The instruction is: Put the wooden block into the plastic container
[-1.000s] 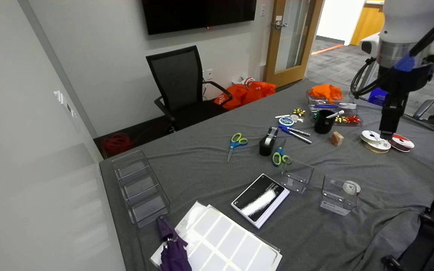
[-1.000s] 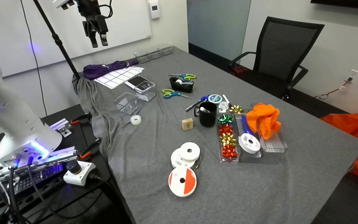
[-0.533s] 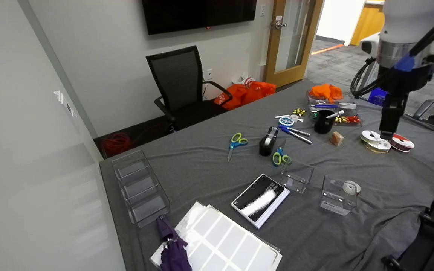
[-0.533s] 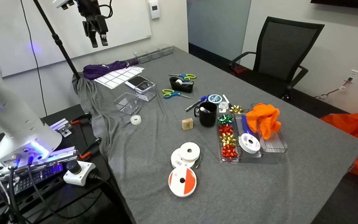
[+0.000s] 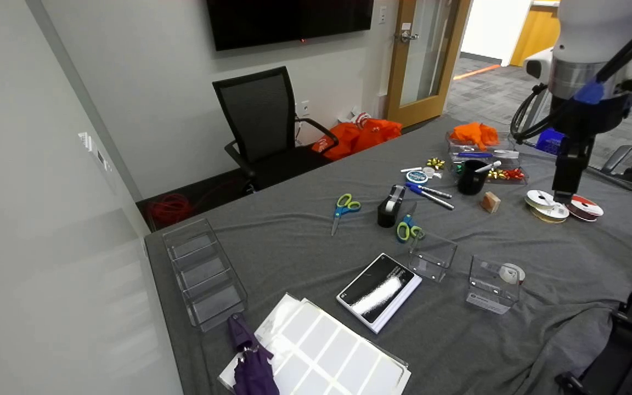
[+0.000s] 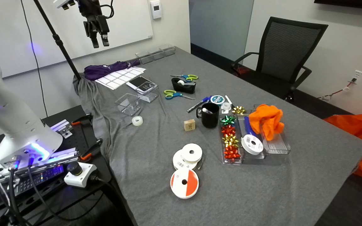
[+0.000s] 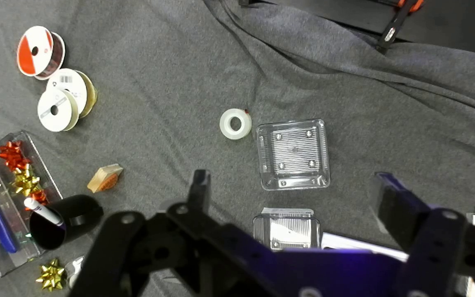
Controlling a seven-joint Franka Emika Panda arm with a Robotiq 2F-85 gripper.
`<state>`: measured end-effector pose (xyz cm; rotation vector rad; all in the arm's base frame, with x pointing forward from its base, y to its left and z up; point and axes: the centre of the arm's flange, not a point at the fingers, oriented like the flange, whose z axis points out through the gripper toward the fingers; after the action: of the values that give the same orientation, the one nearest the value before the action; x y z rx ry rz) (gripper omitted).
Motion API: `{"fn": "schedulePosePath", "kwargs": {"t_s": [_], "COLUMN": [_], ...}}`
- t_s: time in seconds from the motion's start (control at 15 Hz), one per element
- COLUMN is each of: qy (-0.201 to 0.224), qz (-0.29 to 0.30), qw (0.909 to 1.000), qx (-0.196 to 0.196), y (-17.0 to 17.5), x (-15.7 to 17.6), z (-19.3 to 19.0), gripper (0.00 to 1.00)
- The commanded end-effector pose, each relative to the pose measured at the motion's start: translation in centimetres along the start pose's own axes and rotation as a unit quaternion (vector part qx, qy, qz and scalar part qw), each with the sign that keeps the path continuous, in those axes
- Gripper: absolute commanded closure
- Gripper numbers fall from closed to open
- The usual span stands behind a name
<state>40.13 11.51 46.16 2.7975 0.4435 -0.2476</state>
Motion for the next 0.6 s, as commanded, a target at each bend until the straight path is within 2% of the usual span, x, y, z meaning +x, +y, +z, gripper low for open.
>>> {"fn": "schedulePosePath", "kwargs": {"t_s": [0.0, 0.33, 0.53], "qy": [0.011, 0.043, 0.077], "qz": [0.01, 0.061, 0.102], "qw": [0.9998, 0.9958, 0.9889], "qx": [0.016, 0.053, 0.077], "y": [0.9, 4.0, 6.2], "x": [0.4, 1.9, 3.1], "z": [0.6, 2.5, 4.0], "gripper": [0.0, 0.0, 0.0]}}
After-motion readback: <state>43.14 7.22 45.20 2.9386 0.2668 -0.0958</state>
